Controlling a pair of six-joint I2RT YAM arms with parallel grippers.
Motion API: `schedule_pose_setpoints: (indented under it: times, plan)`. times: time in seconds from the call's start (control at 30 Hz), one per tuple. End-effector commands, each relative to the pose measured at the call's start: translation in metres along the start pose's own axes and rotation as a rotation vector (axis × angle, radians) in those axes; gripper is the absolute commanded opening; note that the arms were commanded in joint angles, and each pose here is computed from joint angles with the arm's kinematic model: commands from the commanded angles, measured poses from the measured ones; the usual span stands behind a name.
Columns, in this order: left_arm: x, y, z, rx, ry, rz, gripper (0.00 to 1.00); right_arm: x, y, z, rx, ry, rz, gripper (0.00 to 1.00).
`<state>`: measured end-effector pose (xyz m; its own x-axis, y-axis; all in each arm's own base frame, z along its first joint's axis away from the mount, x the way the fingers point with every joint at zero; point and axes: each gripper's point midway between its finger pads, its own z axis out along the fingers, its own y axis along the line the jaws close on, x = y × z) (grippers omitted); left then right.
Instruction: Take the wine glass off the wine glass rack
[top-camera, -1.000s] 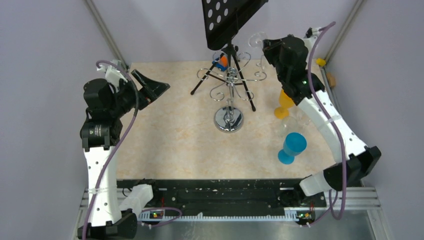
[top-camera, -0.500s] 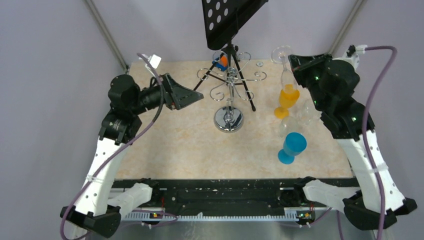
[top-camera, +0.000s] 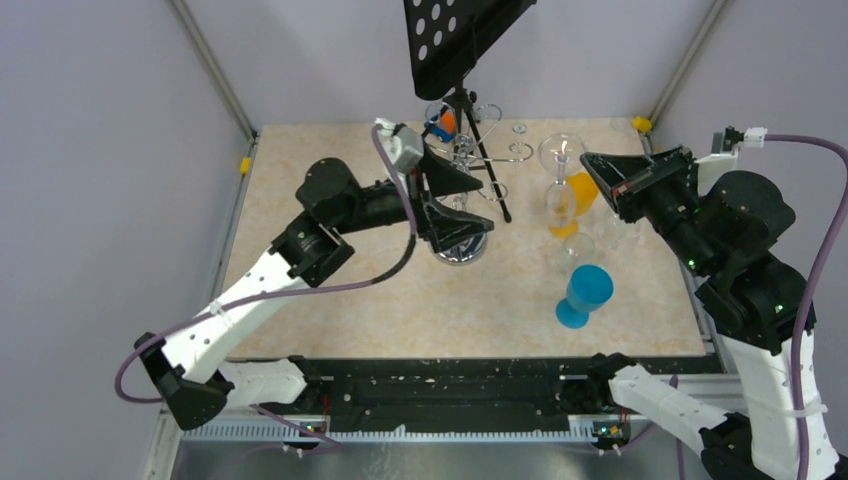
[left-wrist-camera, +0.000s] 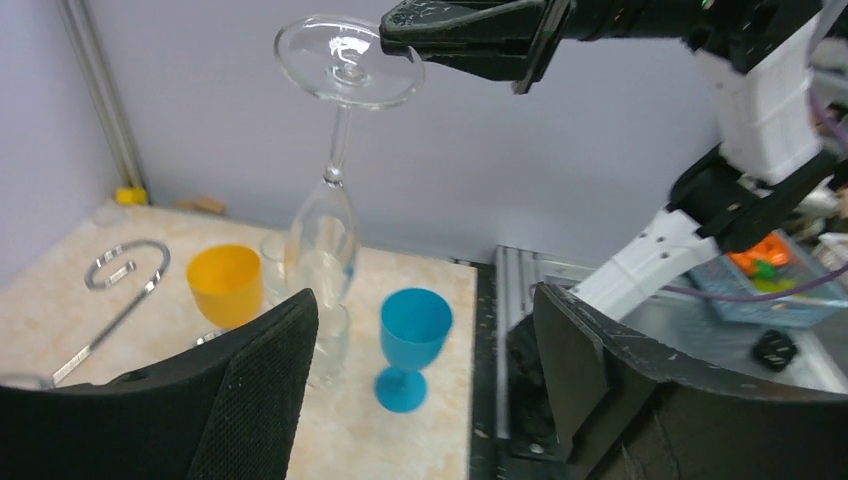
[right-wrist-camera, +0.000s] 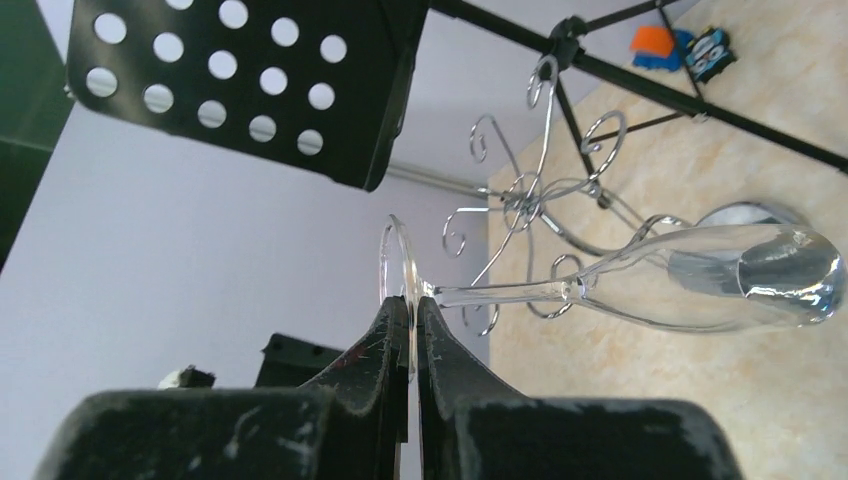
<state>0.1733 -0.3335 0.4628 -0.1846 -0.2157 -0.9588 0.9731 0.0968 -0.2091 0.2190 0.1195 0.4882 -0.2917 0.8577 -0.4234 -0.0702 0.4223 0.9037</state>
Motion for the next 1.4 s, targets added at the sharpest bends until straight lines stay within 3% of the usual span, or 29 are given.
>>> schedule_pose_setpoints:
  times: [0.0, 0.37, 0.6, 0.97, 1.23, 1.37]
  plan:
    - [-0.020, 0.010, 0.031, 0.026, -0.114, 0.399, 0.82, 0.008, 0.035, -0.020, -0.132, 0.086, 0.074, 0.00]
    - [-0.030, 0.021, 0.089, 0.097, -0.257, 0.530, 0.78, 0.017, 0.046, -0.031, -0.173, 0.159, 0.123, 0.00]
    - [-0.021, 0.004, 0.102, 0.237, -0.259, 0.446, 0.61, 0.016, 0.044, -0.034, -0.168, 0.155, 0.124, 0.00]
    - [-0.009, 0.004, 0.104, 0.244, -0.241, 0.383, 0.29, 0.014, 0.047, -0.036, -0.184, 0.145, 0.137, 0.00]
    - [0.004, 0.003, 0.108, 0.285, -0.198, 0.324, 0.39, 0.014, 0.052, -0.036, -0.211, 0.145, 0.158, 0.00]
    - [0.008, 0.004, 0.110, 0.293, -0.189, 0.319, 0.36, 0.014, 0.056, -0.037, -0.230, 0.153, 0.181, 0.00]
